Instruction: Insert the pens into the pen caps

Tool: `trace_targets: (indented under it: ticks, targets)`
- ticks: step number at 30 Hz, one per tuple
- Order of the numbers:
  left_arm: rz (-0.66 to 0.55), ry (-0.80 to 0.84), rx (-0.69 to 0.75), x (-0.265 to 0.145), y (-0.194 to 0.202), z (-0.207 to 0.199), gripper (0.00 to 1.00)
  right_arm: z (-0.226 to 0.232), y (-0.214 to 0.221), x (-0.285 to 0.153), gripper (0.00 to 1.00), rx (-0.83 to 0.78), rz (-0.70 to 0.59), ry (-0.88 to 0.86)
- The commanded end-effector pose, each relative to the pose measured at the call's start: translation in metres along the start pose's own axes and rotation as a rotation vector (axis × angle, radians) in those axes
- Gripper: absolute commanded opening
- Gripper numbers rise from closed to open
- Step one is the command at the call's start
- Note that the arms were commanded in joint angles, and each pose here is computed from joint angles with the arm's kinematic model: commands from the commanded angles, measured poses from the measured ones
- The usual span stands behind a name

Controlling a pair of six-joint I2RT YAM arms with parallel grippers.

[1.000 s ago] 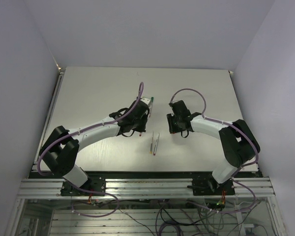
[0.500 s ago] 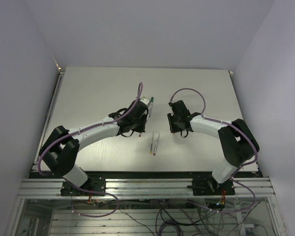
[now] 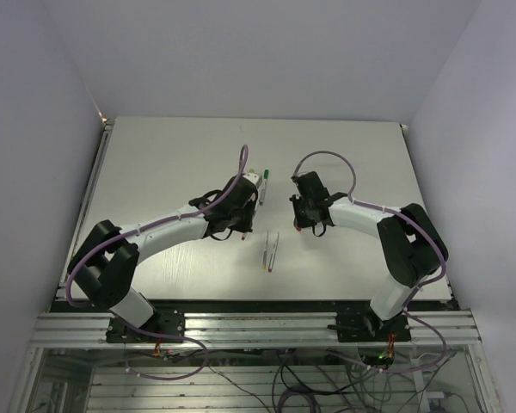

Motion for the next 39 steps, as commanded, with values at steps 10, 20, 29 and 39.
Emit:
trace_targets:
  ticks: [10, 20, 29, 39]
  targets:
    - [-0.175, 0.225, 0.001, -0.016, -0.058, -0.055, 0.07, -0.021, -0.133, -0.076, 0.0, 0.102, -0.429, 0.103]
    - [-0.33, 0.454, 0.083, -0.035, -0.08, -0.12, 0.07, -0.055, -0.177, -0.154, 0.0, 0.34, -0.812, 0.071]
    - [-0.512, 0.65, 0.083, -0.065, -0.096, -0.157, 0.07, -0.062, -0.177, -0.213, 0.0, 0.424, -1.07, 0.03]
    - [-0.521, 0.683, 0.08, -0.067, -0.097, -0.165, 0.07, -0.06, -0.175, -0.237, 0.0, 0.461, -1.165, -0.013]
Point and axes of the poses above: each gripper's point midway between its finger pads, its own x axis out along the fingers, its own z axis along the line the jaws close on, y = z × x, the point moved 1 cm from there along -x, back along the fingers, and after that the axes turned 13 degrees about -x, right-handed, at the moved point
